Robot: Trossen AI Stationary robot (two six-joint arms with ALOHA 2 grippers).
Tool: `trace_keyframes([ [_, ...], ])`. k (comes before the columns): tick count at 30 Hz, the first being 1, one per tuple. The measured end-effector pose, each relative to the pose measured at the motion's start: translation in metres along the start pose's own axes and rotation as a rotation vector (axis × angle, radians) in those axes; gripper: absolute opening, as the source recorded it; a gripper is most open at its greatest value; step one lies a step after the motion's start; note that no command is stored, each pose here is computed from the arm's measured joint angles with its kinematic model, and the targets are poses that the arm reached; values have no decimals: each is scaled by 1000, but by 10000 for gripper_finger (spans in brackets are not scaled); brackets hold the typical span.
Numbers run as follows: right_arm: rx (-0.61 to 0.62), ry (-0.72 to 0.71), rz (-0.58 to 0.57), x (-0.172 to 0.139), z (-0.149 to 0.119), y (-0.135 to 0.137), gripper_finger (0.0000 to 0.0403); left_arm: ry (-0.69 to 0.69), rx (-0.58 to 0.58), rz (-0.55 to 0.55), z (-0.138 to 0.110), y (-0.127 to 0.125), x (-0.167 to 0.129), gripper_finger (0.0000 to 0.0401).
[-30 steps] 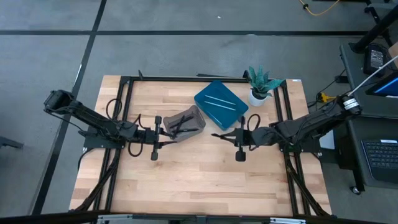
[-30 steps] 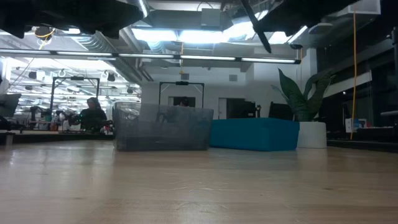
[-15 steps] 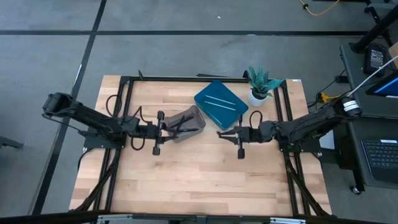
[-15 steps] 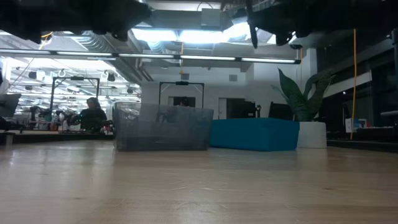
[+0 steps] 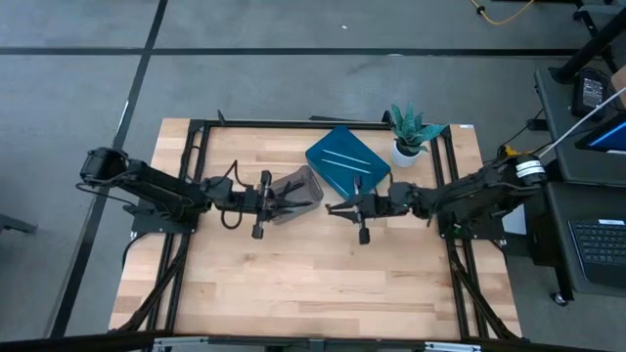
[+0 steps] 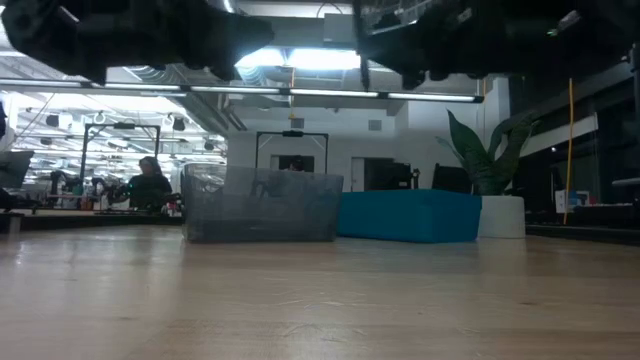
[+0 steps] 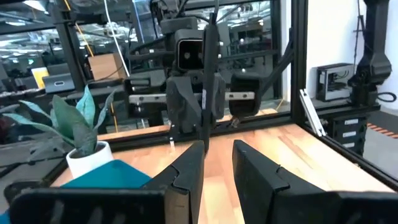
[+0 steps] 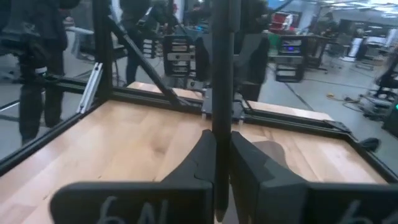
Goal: Sort pens & pencils
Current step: Put the black pen into the black bin
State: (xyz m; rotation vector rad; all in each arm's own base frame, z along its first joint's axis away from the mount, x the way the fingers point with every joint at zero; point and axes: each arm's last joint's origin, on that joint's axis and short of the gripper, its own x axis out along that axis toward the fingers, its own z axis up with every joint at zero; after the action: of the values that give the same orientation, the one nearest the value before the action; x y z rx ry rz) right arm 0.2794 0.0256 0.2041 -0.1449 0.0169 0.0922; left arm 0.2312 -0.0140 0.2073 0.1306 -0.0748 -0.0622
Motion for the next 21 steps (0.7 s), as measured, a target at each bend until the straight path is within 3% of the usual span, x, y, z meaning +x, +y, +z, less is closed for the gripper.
trace_keyframes([
  [11, -17, 10, 87, 47, -5, -20, 25, 19, 5, 10, 0, 7, 26, 79],
  [21, -18, -4, 117, 59, -5, -26, 25, 37, 1, 9, -4, 7, 27, 79],
])
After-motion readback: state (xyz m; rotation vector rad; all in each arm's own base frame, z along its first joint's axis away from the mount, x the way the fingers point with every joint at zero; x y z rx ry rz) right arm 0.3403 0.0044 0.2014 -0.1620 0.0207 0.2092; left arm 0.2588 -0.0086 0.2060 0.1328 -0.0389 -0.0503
